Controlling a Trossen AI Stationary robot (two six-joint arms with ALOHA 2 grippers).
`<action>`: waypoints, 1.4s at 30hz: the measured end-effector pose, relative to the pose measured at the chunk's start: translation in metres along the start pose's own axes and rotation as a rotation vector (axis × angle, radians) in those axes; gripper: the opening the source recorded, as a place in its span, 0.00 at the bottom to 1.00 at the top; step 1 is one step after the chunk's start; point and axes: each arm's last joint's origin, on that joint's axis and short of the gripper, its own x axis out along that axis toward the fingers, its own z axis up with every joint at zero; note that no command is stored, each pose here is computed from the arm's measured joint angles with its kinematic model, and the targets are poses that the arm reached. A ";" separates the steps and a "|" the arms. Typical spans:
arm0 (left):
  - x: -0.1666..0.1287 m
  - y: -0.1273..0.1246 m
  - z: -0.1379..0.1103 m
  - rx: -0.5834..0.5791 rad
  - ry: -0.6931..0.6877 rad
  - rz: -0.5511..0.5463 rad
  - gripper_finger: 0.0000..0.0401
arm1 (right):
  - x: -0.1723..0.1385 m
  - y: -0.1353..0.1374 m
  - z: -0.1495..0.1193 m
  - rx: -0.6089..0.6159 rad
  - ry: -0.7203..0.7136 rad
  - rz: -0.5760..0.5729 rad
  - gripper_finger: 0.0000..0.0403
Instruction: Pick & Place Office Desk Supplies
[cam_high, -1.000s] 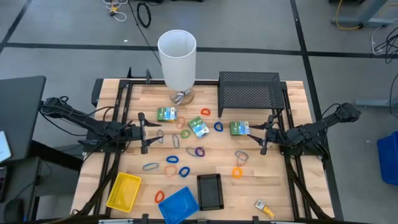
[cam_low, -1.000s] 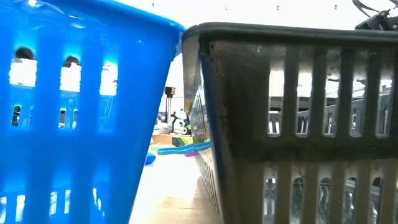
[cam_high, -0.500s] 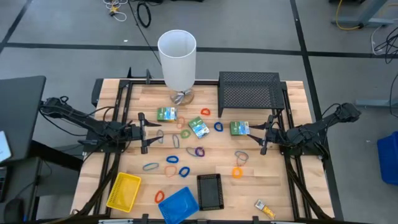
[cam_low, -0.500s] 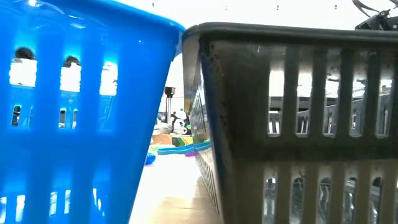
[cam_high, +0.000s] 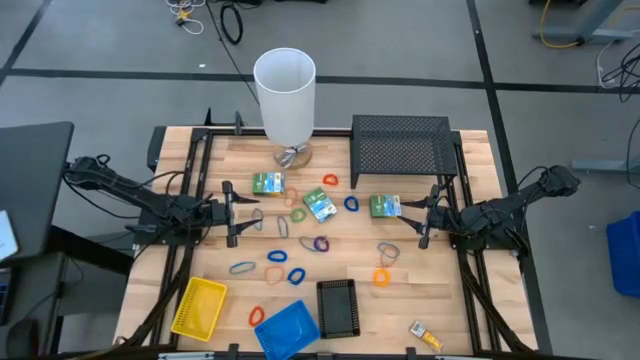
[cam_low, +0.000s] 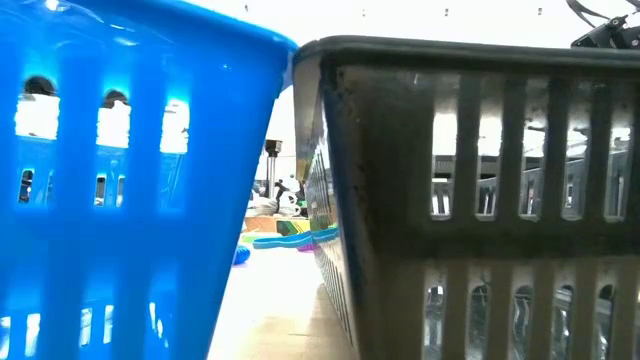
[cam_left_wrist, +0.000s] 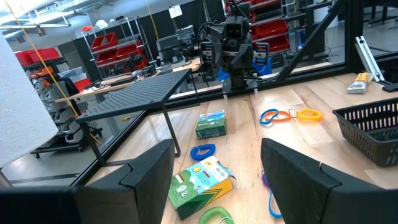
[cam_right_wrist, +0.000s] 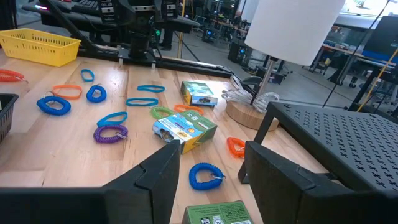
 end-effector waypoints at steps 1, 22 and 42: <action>0.000 0.000 0.000 0.000 0.000 0.001 0.61 | 0.000 0.000 0.000 0.000 0.000 0.000 0.47; 0.000 0.000 0.000 0.000 0.000 0.000 0.61 | 0.000 0.000 0.000 0.000 0.000 0.000 0.47; -0.001 0.004 0.013 -0.115 -0.125 0.030 0.61 | -0.002 -0.004 0.024 0.441 -0.209 0.030 0.47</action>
